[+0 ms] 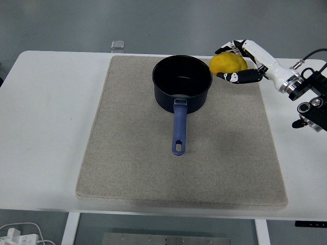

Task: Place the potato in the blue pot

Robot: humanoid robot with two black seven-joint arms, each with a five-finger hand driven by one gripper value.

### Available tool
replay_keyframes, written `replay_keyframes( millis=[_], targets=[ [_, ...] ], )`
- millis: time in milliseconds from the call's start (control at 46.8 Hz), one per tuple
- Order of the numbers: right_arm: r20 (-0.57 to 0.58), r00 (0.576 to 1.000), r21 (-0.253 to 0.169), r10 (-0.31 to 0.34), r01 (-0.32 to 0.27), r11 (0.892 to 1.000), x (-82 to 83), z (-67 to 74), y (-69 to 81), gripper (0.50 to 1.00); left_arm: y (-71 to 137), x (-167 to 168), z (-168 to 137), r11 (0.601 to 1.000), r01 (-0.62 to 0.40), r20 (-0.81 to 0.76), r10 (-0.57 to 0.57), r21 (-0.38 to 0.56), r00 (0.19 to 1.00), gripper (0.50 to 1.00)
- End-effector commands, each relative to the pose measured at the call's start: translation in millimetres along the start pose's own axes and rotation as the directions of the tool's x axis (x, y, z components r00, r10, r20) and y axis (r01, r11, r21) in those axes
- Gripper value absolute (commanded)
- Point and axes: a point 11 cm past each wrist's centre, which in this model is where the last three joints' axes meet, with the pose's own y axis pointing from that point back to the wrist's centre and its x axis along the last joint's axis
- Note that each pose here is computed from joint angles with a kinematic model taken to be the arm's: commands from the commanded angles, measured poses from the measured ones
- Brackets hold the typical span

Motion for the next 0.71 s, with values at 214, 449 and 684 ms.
replay_keyframes(
  millis=[214, 449, 684],
  targets=[
    [-0.059, 0.994, 0.039, -0.087, 0.089, 0.995, -14.4, -32.3, -35.0, 0.500, 0, -1, 0, 1.000, 0.003, 0.001, -0.003, 0.000, 1.000, 0.999],
    [-0.022, 0.993, 0.061, -0.118, 0.120, 0.991, -54.8, -45.2, -63.7, 0.500, -1, -9, 0, 1.000, 0.026, 0.004, -0.026, 0.001, 1.000, 0.999],
    [-0.013, 0.992, 0.024, -0.126, 0.127, 0.992, -74.9, -36.6, -76.6, 0.500, -1, -8, 0, 1.000, 0.023, 0.000, -0.023, 0.001, 1.000, 0.999]
  ],
)
